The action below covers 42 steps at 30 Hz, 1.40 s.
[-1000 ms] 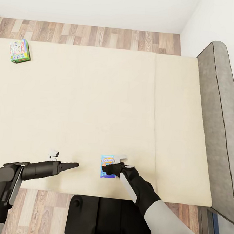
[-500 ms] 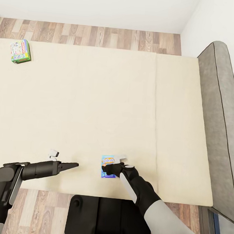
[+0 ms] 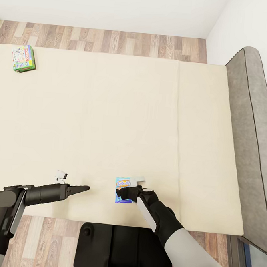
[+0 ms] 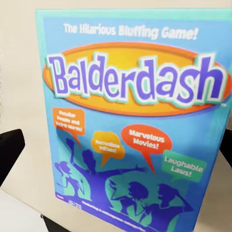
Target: Put all the toys in the child's room - the three board games (two on the bed and one on the table), the two jigsaw puzzles on the table, and the tennis ball on the table - inside the toy box on the table in the child's room.
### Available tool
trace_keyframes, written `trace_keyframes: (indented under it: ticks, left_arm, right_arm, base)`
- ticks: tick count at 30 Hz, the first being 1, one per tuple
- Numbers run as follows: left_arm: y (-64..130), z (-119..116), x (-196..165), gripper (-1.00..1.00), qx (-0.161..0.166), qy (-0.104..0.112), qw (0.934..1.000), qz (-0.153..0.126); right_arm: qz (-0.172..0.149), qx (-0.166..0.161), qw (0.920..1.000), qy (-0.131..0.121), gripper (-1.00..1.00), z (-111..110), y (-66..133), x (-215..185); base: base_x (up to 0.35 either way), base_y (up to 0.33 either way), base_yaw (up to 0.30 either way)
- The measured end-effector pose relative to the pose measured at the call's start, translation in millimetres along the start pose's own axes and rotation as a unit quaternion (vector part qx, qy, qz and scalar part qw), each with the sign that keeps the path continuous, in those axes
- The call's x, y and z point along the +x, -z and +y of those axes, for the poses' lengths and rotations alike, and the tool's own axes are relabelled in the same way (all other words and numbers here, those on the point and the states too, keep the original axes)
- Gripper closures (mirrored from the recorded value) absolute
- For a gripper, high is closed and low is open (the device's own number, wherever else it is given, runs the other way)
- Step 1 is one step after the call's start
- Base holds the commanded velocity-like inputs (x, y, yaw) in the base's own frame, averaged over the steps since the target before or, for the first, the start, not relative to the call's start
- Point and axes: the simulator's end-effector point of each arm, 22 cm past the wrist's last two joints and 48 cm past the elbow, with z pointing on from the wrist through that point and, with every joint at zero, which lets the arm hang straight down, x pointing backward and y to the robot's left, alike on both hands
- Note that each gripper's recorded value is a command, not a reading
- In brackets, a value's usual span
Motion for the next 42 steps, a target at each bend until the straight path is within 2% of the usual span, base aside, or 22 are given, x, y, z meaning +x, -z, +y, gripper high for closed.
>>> trace_keyframes:
  ticks: [29, 42]
  left_arm:
    - [-0.1, -0.1, 0.0, -1.0, 0.0, 0.0, 1.0, 0.0]
    - [-0.1, -0.3, -0.1, -1.0, 0.001, 0.0, 1.0, 0.0]
  right_arm:
    - [0.0, 0.0, 1.0, 0.0, -1.0, 0.3, 0.0, 0.1]
    - [-0.001, 0.0, 1.0, 0.0, -1.0, 0.2, 0.0, -0.2]
  base:
    - [0.0, 0.009, 0.0]
    - [0.0, 0.082, 0.0]
